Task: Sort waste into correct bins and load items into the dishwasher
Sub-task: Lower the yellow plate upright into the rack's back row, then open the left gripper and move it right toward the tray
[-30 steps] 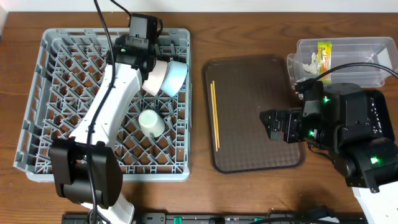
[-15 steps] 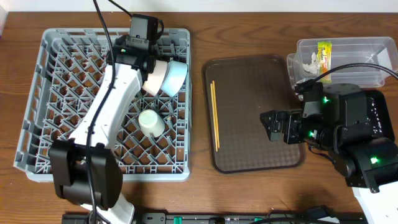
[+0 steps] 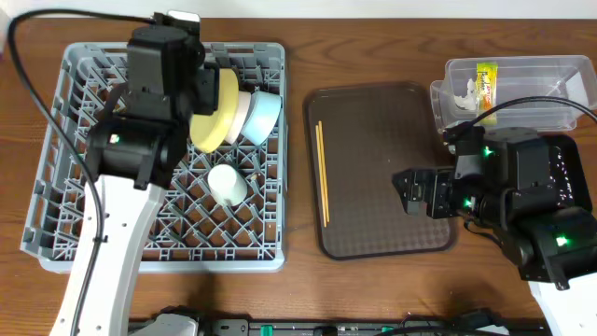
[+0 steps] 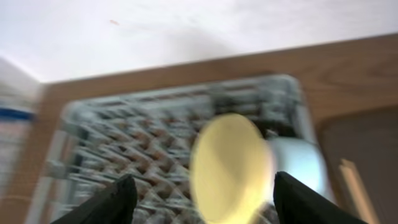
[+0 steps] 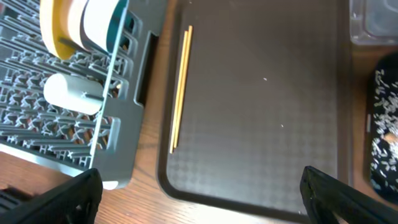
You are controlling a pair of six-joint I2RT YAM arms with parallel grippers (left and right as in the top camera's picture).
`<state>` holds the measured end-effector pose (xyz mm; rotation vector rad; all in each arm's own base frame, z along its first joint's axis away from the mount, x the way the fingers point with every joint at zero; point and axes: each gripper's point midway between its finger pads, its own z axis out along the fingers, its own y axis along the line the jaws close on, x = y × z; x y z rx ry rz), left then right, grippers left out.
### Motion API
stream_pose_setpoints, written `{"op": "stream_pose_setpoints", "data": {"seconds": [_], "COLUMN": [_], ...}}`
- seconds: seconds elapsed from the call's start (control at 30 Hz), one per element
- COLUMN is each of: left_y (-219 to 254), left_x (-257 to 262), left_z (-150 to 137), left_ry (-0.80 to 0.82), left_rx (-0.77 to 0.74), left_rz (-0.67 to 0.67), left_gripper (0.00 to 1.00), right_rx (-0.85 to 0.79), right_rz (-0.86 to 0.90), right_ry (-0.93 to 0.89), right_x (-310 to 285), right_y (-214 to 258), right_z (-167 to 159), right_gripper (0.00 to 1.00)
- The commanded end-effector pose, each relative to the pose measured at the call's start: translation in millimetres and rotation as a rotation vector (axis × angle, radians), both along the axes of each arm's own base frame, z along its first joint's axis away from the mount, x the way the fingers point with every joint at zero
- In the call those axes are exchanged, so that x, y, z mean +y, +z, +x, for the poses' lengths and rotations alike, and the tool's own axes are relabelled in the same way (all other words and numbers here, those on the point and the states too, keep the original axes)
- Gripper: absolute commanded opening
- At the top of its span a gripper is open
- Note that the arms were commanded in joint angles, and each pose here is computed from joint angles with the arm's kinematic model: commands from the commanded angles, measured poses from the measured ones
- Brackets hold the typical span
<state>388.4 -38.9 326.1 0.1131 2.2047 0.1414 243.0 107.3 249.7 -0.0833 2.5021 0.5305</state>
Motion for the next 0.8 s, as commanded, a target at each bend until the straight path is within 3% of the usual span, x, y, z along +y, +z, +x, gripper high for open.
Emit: {"op": "stream_pose_setpoints", "data": {"seconds": [0.0, 0.27, 0.47, 0.77], "left_y": [-17, -59, -97, -163], "left_x": [-34, -93, -138, -181], "left_z": [-4, -14, -19, -23], "left_ry": [-0.09, -0.217, -0.261, -0.205], "left_rx": [0.082, 0.205, 0.284, 0.411], "left_rz": [-0.162, -0.142, -0.043, -0.008], "left_gripper": [0.69, 0.69, 0.69, 0.69], "right_rx": [-0.05, -0.107, -0.132, -0.119], "right_rz": [-0.017, -0.053, -0.045, -0.063], "right_ry": [-0.055, -0.116, -0.118, -0.146], "right_x": [-10, -30, -33, -40], "right_y": [20, 57, 71, 68], "right_z": [-5, -29, -40, -46], "right_gripper": [0.99, 0.99, 0.99, 0.99]}}
